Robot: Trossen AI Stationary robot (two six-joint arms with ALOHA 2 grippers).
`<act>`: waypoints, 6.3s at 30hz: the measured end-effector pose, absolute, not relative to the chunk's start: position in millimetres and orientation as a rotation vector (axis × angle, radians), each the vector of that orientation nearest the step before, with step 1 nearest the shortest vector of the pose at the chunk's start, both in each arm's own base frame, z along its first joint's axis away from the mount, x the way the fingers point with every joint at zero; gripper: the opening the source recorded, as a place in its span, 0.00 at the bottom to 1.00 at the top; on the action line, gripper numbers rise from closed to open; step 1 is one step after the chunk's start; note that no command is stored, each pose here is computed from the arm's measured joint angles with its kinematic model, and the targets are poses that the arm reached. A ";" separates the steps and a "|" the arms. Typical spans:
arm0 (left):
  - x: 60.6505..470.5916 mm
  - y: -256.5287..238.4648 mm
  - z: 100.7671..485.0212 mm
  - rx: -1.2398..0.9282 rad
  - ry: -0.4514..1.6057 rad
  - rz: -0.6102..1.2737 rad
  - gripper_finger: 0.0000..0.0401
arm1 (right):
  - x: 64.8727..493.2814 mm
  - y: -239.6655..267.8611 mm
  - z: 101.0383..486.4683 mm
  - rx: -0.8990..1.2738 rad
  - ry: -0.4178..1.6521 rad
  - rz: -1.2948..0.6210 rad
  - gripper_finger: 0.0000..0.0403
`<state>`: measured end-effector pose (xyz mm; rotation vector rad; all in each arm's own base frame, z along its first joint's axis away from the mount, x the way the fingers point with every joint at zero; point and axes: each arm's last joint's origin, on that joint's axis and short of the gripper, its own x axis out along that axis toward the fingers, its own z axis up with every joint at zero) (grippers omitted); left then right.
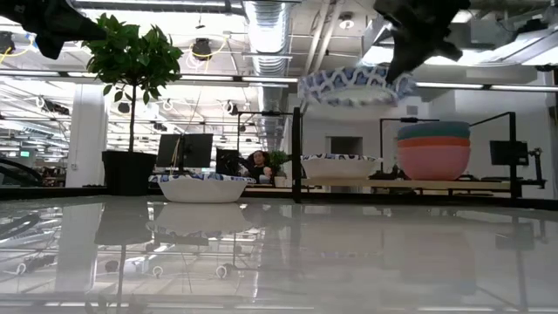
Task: Place and stack bowls onto a shelf
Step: Stack the right blue pattern bowl on top of the other blue pattern bowl on the shelf, then stack the top blue pattern bowl on top of the other blue pattern bowl on the shelf
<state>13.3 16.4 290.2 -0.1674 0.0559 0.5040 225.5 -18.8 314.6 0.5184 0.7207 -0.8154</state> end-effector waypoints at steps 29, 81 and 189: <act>13.2 16.5 290.2 -0.167 0.055 0.511 0.00 | 224.9 -199.8 287.9 0.811 0.664 -0.951 0.06; 13.2 16.6 290.2 -0.167 0.055 0.512 0.00 | 226.7 -212.9 281.2 0.833 0.769 -0.815 0.48; 13.2 16.8 290.1 -0.167 0.055 0.521 0.00 | 329.5 -68.1 370.9 -0.537 1.113 -0.959 0.05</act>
